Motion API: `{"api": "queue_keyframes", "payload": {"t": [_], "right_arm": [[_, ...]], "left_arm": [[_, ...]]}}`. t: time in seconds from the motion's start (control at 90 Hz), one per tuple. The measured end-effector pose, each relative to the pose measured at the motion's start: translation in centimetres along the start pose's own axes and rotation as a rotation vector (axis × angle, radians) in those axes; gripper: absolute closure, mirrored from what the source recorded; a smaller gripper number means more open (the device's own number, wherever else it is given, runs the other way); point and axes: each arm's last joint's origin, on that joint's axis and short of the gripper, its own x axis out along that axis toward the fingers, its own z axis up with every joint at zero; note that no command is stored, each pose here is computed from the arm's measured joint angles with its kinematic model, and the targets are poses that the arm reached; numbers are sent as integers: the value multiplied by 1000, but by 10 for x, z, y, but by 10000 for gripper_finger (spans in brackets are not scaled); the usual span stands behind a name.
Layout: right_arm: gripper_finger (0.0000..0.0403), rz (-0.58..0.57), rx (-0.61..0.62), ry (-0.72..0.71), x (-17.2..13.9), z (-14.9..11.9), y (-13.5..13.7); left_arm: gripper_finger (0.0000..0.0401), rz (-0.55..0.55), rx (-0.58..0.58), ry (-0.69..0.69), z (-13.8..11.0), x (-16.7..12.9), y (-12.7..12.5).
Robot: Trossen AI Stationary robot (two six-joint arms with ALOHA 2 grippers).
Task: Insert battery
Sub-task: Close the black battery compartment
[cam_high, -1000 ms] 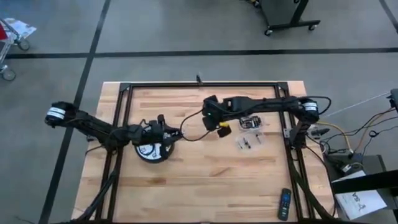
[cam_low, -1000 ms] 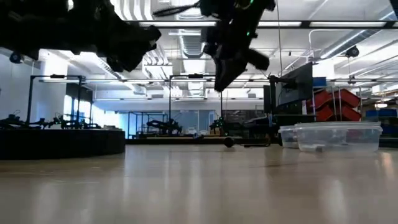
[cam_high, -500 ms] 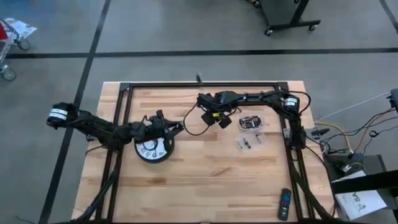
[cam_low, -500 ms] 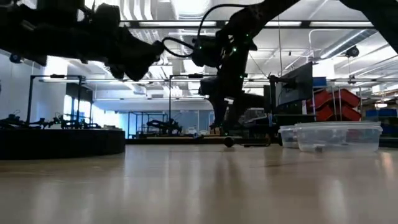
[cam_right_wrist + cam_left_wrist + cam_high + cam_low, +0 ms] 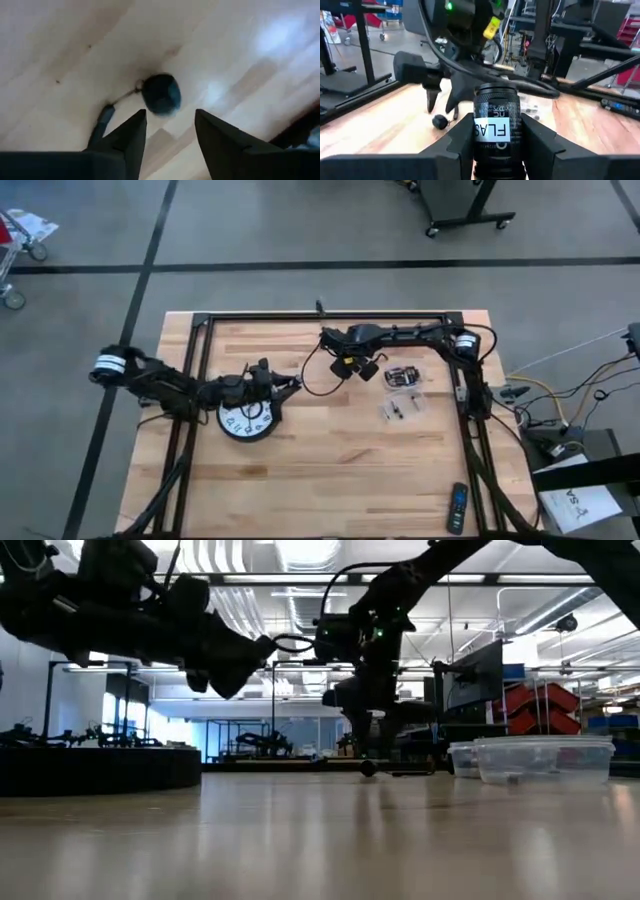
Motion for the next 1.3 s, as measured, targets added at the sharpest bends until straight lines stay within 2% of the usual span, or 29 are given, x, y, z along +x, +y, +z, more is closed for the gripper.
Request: {"api": "queue_keyframes", "payload": {"t": [0.367,0.656,0.8,0.922,1.033,1.122,1.3], "right_arm": [[253,-16,-38,29,20,7,-2],[286,-12,-20,22,24,8,-2],[296,-5,59,-5,24,9,-2],[297,5,179,-38,23,10,-2],[297,47,307,-145,15,11,-2],[303,58,395,-234,-4,8,-3],[313,3,532,-348,-54,-9,-4]], "left_arm": [[294,11,12,22,-9,4,2],[281,14,20,23,-9,4,2],[293,16,25,36,-10,4,2],[291,18,35,42,-11,4,2],[282,17,46,41,-11,4,2],[284,17,51,42,-11,4,2],[298,18,61,49,-17,6,3]]}}
